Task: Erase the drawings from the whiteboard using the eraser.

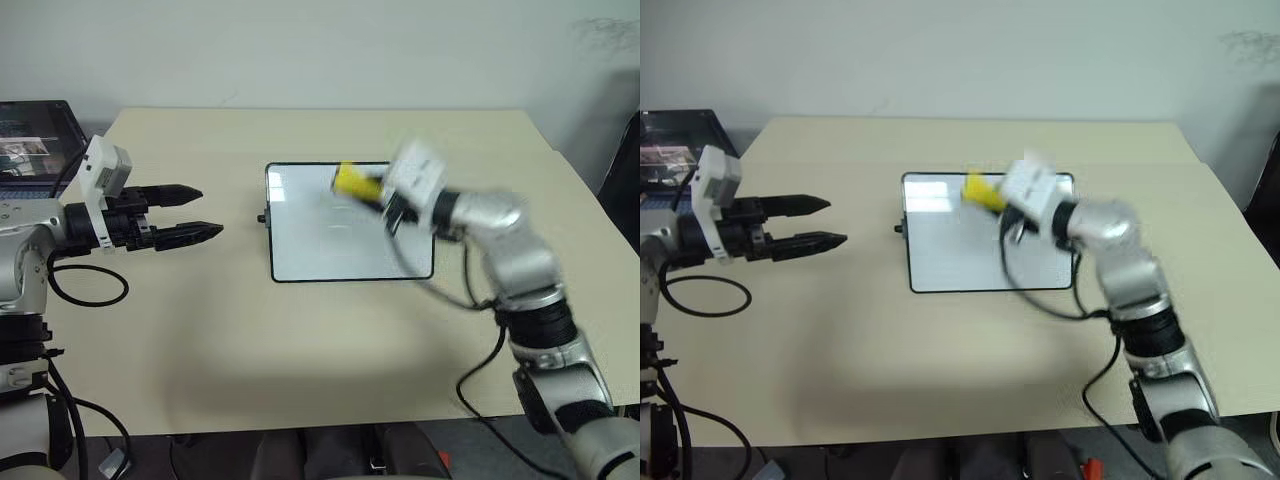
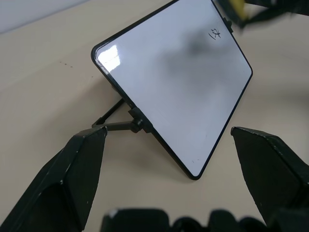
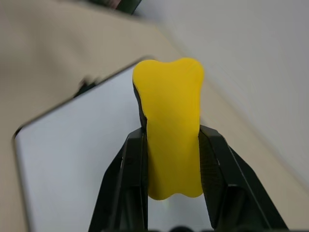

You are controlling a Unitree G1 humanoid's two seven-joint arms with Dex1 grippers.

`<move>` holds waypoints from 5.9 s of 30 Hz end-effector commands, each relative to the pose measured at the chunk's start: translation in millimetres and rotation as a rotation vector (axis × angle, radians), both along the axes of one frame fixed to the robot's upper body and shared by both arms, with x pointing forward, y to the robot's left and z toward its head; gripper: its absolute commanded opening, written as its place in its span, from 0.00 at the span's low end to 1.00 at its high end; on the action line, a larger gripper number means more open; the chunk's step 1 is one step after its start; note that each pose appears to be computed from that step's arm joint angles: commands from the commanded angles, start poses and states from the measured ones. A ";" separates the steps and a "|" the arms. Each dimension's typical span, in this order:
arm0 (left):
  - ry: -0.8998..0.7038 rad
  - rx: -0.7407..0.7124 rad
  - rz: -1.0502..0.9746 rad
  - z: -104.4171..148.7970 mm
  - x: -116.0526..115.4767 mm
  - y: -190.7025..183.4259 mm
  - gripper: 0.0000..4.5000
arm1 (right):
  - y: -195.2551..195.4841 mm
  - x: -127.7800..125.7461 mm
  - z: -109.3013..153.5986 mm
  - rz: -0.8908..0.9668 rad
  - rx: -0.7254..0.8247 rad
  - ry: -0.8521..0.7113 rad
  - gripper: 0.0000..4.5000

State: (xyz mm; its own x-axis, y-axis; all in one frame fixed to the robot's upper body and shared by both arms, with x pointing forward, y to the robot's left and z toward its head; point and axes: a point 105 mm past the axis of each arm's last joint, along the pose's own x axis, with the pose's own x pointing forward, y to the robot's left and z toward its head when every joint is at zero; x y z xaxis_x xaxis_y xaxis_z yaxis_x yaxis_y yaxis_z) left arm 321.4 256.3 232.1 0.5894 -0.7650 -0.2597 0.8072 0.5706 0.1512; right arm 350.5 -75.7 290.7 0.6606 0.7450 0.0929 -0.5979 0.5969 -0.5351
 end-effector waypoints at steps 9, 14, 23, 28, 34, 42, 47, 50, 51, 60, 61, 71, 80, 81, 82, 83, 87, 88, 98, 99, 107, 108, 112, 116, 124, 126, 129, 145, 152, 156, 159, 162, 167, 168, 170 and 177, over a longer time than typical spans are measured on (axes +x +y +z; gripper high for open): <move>-0.053 -0.008 -0.042 13.9 1.1 -6.8 1.00 | -173.7 -11.6 12.3 -0.564 0.651 -0.041 0.24; -0.044 -0.003 -0.059 12.5 3.3 -8.9 1.00 | -186.4 -17.6 -59.4 -0.674 0.584 0.146 0.24; -0.045 0.010 -0.072 13.4 5.3 -9.3 1.00 | -175.9 -26.7 -155.1 -0.806 0.428 0.342 0.24; -0.049 0.011 -0.069 13.5 5.3 -8.2 1.00 | -170.8 -30.1 -169.9 -0.850 0.493 0.336 0.24; -0.048 0.009 -0.065 12.6 4.5 -7.4 1.00 | -155.9 -35.1 -180.8 -0.833 0.554 0.345 0.24; -0.049 0.005 -0.063 12.7 5.1 -7.5 1.00 | -154.1 -31.9 -180.8 -0.830 0.550 0.350 0.24; -0.049 0.005 -0.061 12.6 5.3 -7.4 1.00 | -155.4 -30.1 -175.2 -0.822 0.534 0.327 0.24; -0.048 0.006 -0.059 12.4 5.6 -6.7 1.00 | -138.9 -22.7 -133.8 -0.710 0.496 0.209 0.24; -0.047 0.006 -0.059 12.3 5.7 -6.7 1.00 | -131.7 -20.6 -122.1 -0.670 0.486 0.179 0.24; -0.050 0.000 -0.059 11.1 6.3 -7.8 1.00 | -73.6 3.5 -73.4 -0.479 0.361 0.070 0.24; -0.050 0.000 -0.057 10.8 6.0 -7.5 1.00 | -68.0 5.9 -74.0 -0.470 0.343 0.068 0.24; -0.051 0.004 -0.054 11.1 3.5 -6.3 1.00 | -37.1 21.5 -84.3 -0.419 0.149 0.046 0.24; -0.055 0.008 -0.047 12.6 2.1 -4.3 1.00 | -50.0 31.0 -84.5 -0.478 0.047 0.063 0.24; -0.055 0.008 -0.046 12.6 2.1 -4.3 1.00 | -51.1 32.0 -84.9 -0.485 0.034 0.064 0.24; -0.055 0.007 -0.045 12.5 2.1 -4.3 1.00 | -51.5 32.9 -85.9 -0.491 0.009 0.066 0.24; -0.055 0.006 -0.045 12.5 2.2 -4.2 1.00 | -51.6 33.6 -86.8 -0.494 -0.018 0.066 0.24; -0.053 0.005 -0.043 11.9 2.4 -4.7 1.00 | -49.4 36.3 -90.9 -0.503 -0.129 0.073 0.24; -0.052 0.005 -0.043 11.7 2.5 -4.8 1.00 | -48.9 37.1 -91.9 -0.505 -0.154 0.072 0.24; -0.050 0.006 -0.039 11.7 2.0 -4.6 1.00 | -45.9 43.7 -111.2 -0.507 -0.280 0.112 0.24; -0.049 0.007 -0.037 11.7 1.7 -4.3 1.00 | -45.0 42.9 -114.3 -0.501 -0.299 0.118 0.24; -0.051 0.008 -0.032 11.7 1.1 -3.6 1.00 | -30.3 32.5 -137.1 -0.425 -0.367 0.181 0.24; -0.051 0.008 -0.033 11.7 1.1 -3.7 1.00 | -28.4 30.9 -140.0 -0.414 -0.371 0.190 0.24; -0.051 0.008 -0.036 11.5 1.3 -4.4 1.00 | -23.6 21.6 -156.6 -0.365 -0.404 0.242 0.24; -0.050 0.009 -0.035 11.4 1.6 -4.3 1.00 | -21.8 13.2 -170.1 -0.330 -0.431 0.286 0.24; -0.049 0.012 -0.033 11.6 1.9 -3.8 1.00 | -30.2 17.7 -168.9 -0.379 -0.428 0.286 0.23; -0.050 0.012 -0.033 11.7 1.9 -3.8 1.00 | -38.5 22.1 -166.0 -0.422 -0.425 0.282 0.23; -0.052 0.014 -0.029 11.9 2.4 -3.2 1.00 | -56.3 24.9 -159.6 -0.487 -0.415 0.284 0.23; -0.054 0.013 -0.038 12.6 5.4 -5.8 1.00 | -116.3 34.9 -138.7 -0.698 -0.403 0.269 0.23; -0.054 0.016 -0.037 13.2 5.3 -5.3 1.00 | -83.4 36.2 -134.6 -0.606 -0.381 0.247 0.23; -0.055 0.015 -0.037 13.2 5.5 -5.6 1.00 | -62.0 35.6 -137.2 -0.545 -0.379 0.250 0.23; -0.056 0.015 -0.036 13.2 5.6 -5.9 1.00 | -51.7 34.8 -140.2 -0.512 -0.387 0.251 0.23; -0.057 0.014 -0.035 13.1 6.0 -5.9 1.00 | -45.6 34.6 -141.2 -0.494 -0.395 0.250 0.23; -0.059 0.012 -0.034 12.9 6.2 -6.3 1.00 | -34.9 36.3 -134.9 -0.474 -0.409 0.220 0.23; -0.058 0.012 -0.034 12.8 6.3 -6.5 1.00 | -32.2 36.4 -133.8 -0.467 -0.409 0.216 0.23; -0.059 0.011 -0.034 12.8 6.5 -6.8 1.00 | -25.5 35.6 -133.8 -0.445 -0.413 0.213 0.23; -0.058 0.010 -0.036 12.2 6.6 -7.8 1.00 | 0.7 29.7 -137.6 -0.357 -0.417 0.209 0.23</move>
